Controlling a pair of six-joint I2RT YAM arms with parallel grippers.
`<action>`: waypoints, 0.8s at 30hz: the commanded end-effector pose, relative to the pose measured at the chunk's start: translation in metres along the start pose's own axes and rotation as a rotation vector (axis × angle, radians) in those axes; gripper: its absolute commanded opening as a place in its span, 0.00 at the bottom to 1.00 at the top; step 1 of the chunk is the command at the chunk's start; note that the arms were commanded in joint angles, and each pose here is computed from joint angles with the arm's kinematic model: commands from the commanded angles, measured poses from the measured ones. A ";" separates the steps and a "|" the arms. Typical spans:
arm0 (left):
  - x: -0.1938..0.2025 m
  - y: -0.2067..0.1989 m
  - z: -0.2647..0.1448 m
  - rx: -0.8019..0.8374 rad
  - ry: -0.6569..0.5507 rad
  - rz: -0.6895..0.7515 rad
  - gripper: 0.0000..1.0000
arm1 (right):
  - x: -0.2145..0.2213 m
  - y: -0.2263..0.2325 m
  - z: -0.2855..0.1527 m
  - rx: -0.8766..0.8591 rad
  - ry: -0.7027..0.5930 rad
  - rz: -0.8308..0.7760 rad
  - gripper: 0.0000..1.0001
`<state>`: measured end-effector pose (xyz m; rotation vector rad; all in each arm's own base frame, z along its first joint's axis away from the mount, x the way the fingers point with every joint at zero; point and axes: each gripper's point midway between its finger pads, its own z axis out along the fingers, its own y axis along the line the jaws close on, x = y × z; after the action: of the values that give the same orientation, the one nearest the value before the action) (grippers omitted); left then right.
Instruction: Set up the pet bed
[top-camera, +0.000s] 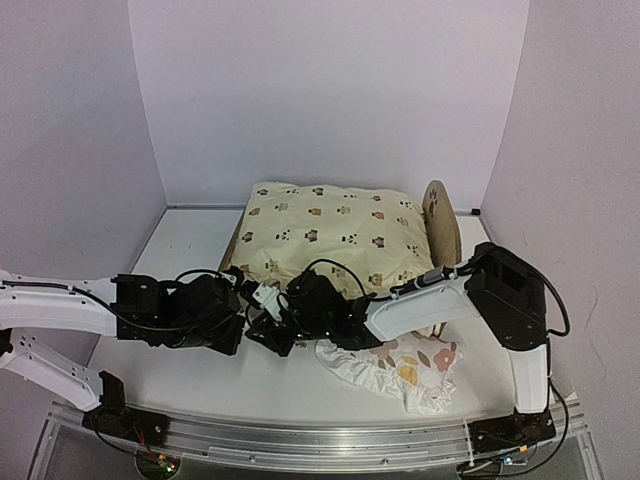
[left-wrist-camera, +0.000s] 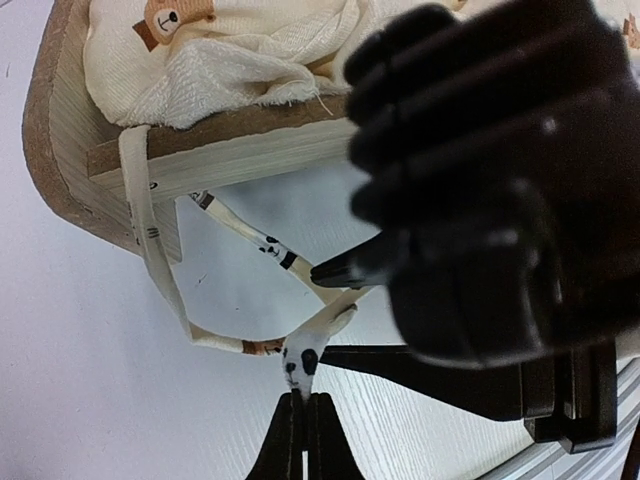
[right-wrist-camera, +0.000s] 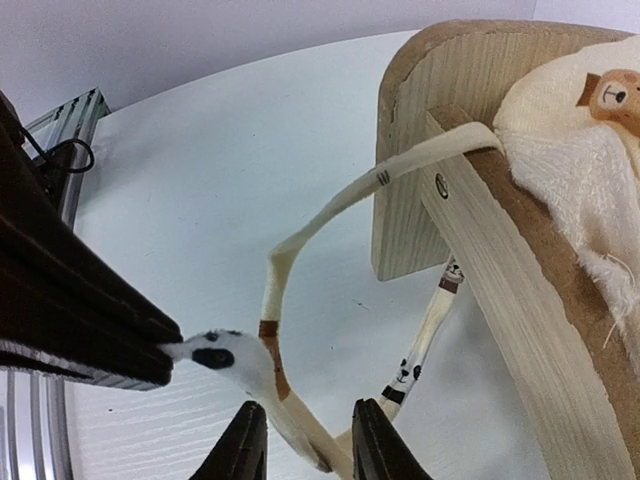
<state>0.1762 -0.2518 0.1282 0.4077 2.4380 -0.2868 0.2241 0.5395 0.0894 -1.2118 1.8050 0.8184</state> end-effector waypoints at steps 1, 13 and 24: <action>-0.015 -0.007 -0.010 0.035 -0.050 -0.028 0.00 | -0.028 0.003 0.000 -0.028 -0.102 0.001 0.24; -0.028 0.012 -0.018 -0.021 -0.138 -0.115 0.64 | -0.021 -0.020 0.003 0.106 -0.054 0.137 0.00; -0.032 0.045 -0.008 -0.064 -0.179 -0.257 0.47 | -0.008 -0.027 0.004 0.149 0.011 0.214 0.00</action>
<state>0.2018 -0.2209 0.1447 0.1252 2.3626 -0.3033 0.2454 0.5342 0.0916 -0.9918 1.9558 0.7819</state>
